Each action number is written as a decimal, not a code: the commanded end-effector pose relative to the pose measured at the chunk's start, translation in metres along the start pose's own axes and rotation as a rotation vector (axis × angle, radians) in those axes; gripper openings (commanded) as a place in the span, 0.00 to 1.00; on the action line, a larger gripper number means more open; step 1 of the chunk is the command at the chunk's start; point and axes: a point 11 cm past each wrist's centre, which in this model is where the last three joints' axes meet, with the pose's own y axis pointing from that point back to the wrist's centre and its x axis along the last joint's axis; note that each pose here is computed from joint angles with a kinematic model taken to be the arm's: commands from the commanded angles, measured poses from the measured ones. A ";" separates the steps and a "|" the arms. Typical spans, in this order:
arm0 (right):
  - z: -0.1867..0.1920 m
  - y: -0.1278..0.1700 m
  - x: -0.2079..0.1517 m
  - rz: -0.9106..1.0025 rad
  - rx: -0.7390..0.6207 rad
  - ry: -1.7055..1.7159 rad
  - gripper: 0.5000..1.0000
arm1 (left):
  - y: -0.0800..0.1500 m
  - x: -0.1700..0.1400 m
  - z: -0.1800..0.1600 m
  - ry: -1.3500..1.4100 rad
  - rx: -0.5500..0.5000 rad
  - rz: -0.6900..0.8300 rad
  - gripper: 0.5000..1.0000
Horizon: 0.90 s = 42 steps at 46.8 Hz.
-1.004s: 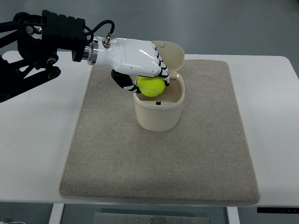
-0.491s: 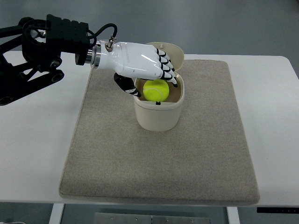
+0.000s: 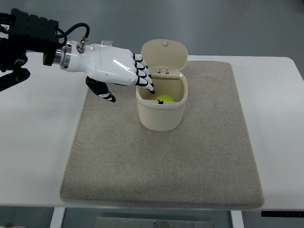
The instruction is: Put tennis ball into box with left hand
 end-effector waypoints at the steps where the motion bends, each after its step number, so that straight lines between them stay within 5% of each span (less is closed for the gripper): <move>1: 0.000 0.000 0.000 0.000 0.000 0.001 0.80 | 0.018 -0.006 -0.006 0.078 0.025 -0.018 0.85; 12: 0.000 0.000 0.000 0.000 0.000 0.000 0.80 | 0.058 -0.015 -0.031 0.386 0.084 0.057 0.98; 25: 0.000 0.000 0.000 0.000 0.000 0.001 0.80 | 0.083 -0.031 -0.068 0.825 0.094 0.303 0.98; 42: 0.000 0.000 0.000 0.000 0.000 0.000 0.80 | 0.058 -0.082 -0.102 1.232 0.087 0.575 0.98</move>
